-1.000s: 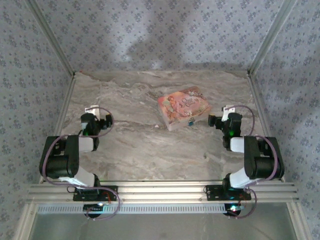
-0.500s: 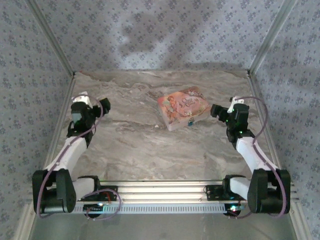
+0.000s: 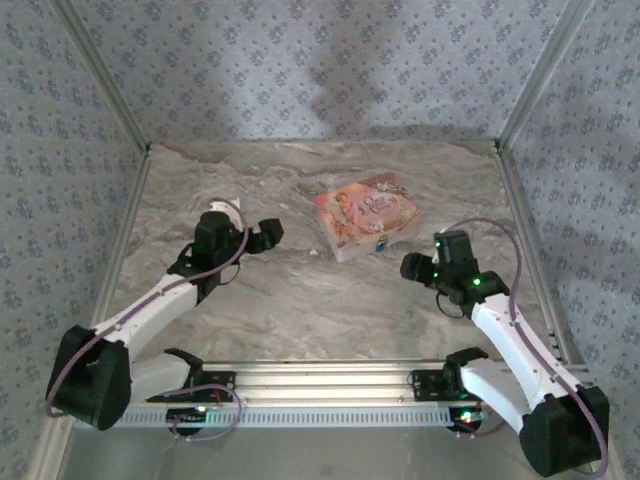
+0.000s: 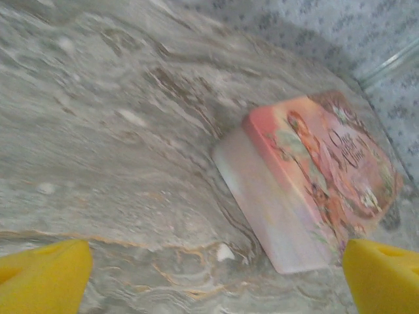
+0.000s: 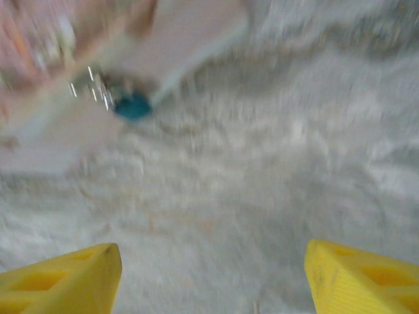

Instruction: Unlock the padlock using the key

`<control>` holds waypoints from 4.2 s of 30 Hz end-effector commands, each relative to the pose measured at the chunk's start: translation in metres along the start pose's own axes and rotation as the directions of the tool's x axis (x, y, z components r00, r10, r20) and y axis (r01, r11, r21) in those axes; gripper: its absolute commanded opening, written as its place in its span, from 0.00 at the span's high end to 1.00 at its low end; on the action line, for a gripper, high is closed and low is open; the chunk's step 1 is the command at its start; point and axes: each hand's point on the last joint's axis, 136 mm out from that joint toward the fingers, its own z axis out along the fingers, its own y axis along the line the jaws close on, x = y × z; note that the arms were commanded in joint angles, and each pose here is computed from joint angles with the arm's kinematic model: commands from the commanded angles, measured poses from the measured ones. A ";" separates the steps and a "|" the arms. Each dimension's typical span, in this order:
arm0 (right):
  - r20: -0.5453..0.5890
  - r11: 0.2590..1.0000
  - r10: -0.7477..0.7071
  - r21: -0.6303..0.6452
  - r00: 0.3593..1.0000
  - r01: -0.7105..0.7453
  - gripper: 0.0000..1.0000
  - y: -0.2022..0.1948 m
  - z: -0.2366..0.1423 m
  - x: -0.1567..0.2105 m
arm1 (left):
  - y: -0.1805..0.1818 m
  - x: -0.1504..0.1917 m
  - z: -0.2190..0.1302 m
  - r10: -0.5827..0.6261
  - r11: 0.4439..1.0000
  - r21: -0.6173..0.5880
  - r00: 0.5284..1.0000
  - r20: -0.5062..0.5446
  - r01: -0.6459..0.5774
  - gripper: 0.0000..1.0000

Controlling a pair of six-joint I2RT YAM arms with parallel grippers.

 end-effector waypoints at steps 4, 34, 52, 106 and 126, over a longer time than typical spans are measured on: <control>-0.244 0.984 -0.006 0.171 0.970 0.049 0.32 -0.033 0.007 0.072 | -0.031 -0.009 0.019 0.005 0.997 0.071 1.000 0.001 -0.005 0.02; -0.354 0.969 -0.079 0.193 0.932 0.155 0.82 -0.026 0.043 0.095 | -0.030 -0.002 0.024 0.001 0.998 0.060 1.000 -0.024 0.001 0.02; -0.201 0.961 -0.243 0.086 0.949 0.264 1.00 0.014 0.027 0.058 | -0.040 -0.008 0.014 -0.106 0.992 0.060 0.993 -0.061 0.110 0.02; -0.475 0.903 -0.371 0.016 0.798 0.430 1.00 0.053 0.045 0.116 | -0.041 -0.008 -0.002 -0.144 0.988 0.048 0.987 -0.072 0.148 0.02; 0.426 0.430 -0.819 0.015 0.384 0.903 1.00 0.173 -0.034 -0.022 | -0.092 -0.011 -0.003 -0.164 0.952 0.221 0.960 -0.225 0.214 0.09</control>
